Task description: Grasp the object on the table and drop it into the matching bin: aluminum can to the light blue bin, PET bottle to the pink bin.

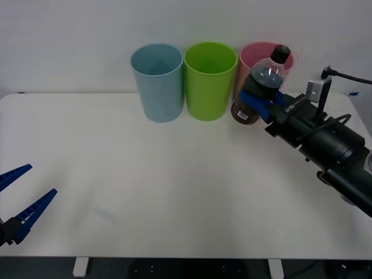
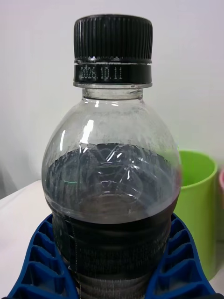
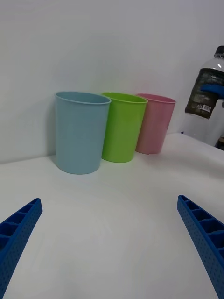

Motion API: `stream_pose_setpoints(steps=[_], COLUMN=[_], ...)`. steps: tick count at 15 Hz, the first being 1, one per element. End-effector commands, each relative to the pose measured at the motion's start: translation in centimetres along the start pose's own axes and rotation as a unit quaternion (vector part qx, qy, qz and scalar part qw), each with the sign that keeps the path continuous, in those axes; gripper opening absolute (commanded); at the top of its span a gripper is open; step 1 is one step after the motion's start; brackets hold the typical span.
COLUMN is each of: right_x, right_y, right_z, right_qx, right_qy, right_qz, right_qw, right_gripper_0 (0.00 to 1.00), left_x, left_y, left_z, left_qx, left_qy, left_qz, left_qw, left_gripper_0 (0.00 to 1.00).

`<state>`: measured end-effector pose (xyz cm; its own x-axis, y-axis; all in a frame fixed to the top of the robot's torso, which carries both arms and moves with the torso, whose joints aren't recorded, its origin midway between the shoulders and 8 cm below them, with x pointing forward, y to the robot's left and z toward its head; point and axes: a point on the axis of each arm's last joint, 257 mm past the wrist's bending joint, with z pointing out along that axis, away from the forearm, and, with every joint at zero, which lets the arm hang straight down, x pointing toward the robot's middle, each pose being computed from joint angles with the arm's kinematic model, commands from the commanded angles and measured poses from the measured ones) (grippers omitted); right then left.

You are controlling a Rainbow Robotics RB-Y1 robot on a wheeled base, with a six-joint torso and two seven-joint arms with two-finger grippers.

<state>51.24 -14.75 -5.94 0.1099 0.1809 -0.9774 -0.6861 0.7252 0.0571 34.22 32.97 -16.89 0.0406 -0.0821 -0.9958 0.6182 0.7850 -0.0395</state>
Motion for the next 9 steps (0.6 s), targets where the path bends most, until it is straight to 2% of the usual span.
stream_pose_setpoints(steps=[1, 5, 9], right_x=[-2.1, -5.5, -8.1], right_y=[-0.6, -2.7, -5.5], right_z=[-0.3, 0.2, 0.9], right_qx=[-0.007, 0.006, 0.040], right_qy=[-0.005, -0.013, -0.024], right_qz=[-0.006, -0.028, -0.047], right_qw=[1.0000, 0.9995, 0.9978], right_gripper_0=[0.00, 0.00, 0.00], left_x=[0.0, 0.0, 0.0], left_y=[0.0, 0.0, 0.0], left_z=[0.0, 0.0, 0.0], left_qx=[0.000, 0.000, 0.000], left_qy=[0.000, 0.000, 0.000], left_qz=[0.000, 0.000, 0.000], left_qw=[1.0000, 1.0000, 1.0000], left_gripper_0=[1.00, 1.00, 1.00])
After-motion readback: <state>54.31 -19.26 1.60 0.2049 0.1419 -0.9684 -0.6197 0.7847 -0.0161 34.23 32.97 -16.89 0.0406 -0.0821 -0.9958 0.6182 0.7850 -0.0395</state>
